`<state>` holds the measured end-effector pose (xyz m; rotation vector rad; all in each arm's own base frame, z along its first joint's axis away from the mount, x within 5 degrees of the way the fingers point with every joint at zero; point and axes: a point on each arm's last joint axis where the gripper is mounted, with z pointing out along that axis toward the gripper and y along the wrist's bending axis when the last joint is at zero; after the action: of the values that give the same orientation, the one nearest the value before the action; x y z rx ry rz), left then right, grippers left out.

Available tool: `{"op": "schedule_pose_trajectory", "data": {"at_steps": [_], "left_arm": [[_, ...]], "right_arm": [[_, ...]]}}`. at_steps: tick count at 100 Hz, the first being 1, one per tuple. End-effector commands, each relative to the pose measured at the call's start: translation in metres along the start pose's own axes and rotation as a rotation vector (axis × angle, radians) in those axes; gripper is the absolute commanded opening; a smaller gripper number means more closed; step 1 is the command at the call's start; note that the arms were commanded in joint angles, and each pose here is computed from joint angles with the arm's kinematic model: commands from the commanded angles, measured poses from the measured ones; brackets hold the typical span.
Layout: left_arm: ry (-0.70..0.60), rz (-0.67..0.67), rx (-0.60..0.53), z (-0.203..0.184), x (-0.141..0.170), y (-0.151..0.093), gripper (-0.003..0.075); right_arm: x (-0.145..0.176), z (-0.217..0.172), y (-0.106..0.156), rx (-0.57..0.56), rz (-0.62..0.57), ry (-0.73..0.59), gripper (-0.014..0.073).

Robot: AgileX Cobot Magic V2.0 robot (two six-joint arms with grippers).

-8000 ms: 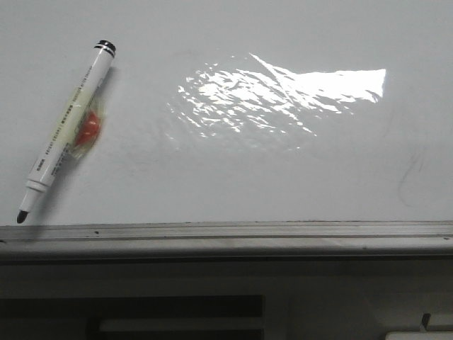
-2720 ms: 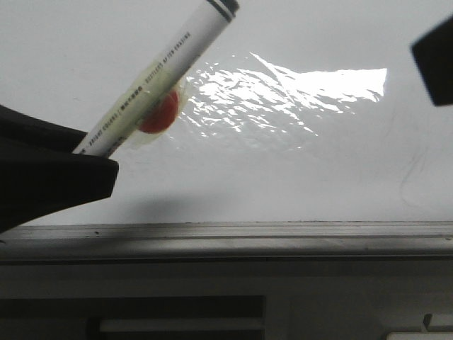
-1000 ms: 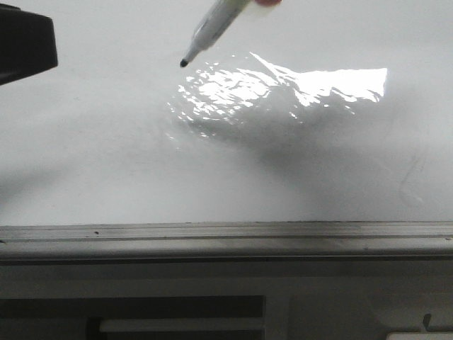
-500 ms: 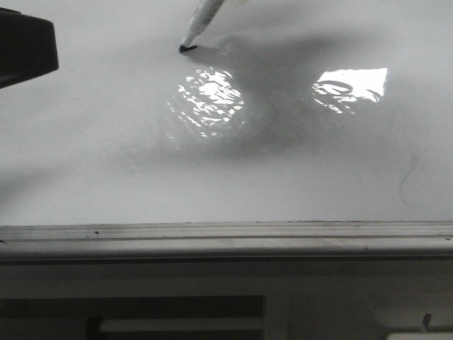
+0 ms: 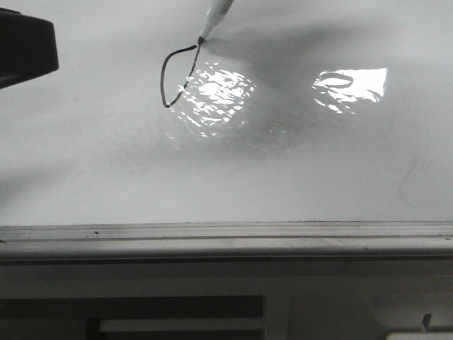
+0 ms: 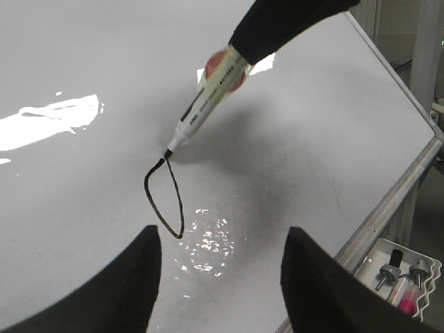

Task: Write number 9 on whiteboard

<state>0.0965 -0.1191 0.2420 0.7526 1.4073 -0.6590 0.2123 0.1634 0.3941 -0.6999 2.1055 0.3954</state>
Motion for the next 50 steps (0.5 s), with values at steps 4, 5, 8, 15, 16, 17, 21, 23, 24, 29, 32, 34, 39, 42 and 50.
{"op": "schedule_pose_trajectory", "data": {"at_steps": [4,5,8,15,16,17,21,23,24,29,32,34,39,42,50], "left_arm": [[-0.106,-0.017,-0.002,0.002,-0.016,0.0,0.0368],[-0.106,-0.017,-0.002,0.002,-0.016,0.0,0.0368],[-0.106,-0.017,-0.002,0.002,-0.016,0.0,0.0368],[-0.106,-0.017,-0.002,0.002,-0.016,0.0,0.0368],[-0.106,-0.017,-0.002,0.002,-0.016,0.0,0.0368],[-0.104,-0.017,-0.002,0.002,-0.015,0.0,0.0368],[-0.104,-0.017,-0.002,0.002,-0.015,0.0,0.0368],[-0.102,-0.017,-0.002,0.002,-0.015,0.0,0.0368],[-0.102,-0.017,-0.002,0.002,-0.015,0.0,0.0368],[-0.1,-0.017,-0.002,0.002,-0.015,0.0,0.0368],[-0.1,-0.015,-0.001,0.002,-0.015,0.0,0.0368],[-0.1,-0.013,0.001,0.002,-0.015,0.0,0.0368],[-0.097,0.006,0.014,0.002,-0.015,-0.001,0.0368],[-0.091,0.027,0.03,0.003,-0.014,-0.003,0.0368],[-0.065,0.084,0.074,0.006,-0.009,-0.007,0.0368]], "right_arm": [[-0.012,-0.015,-0.002,0.015,-0.004,-0.088,-0.0061],[-0.01,-0.014,-0.002,0.016,-0.003,-0.077,-0.0061],[-0.004,-0.011,-0.002,0.01,0.013,-0.038,-0.0061],[0.014,0.0,0.002,-0.018,0.042,0.048,-0.0061],[0.018,0.002,0.003,-0.022,0.044,0.063,-0.0061],[0.02,0.003,0.003,-0.026,0.049,0.07,-0.0061],[0.031,0.009,0.006,-0.039,0.052,0.102,-0.0061],[0.035,0.012,0.007,-0.044,0.052,0.113,-0.0061],[0.036,0.012,0.007,-0.044,0.052,0.111,-0.0061],[0.04,0.014,0.01,-0.057,0.053,0.122,-0.0061],[0.039,0.013,0.013,-0.067,0.052,0.117,-0.0061],[0.037,0.011,0.014,-0.072,0.051,0.106,-0.0061],[0.033,0.006,0.02,-0.094,0.043,0.084,-0.0061],[0.03,0.002,0.024,-0.109,0.036,0.066,-0.0061],[0.029,-0.002,0.035,-0.152,0.022,0.063,-0.0061]]}}
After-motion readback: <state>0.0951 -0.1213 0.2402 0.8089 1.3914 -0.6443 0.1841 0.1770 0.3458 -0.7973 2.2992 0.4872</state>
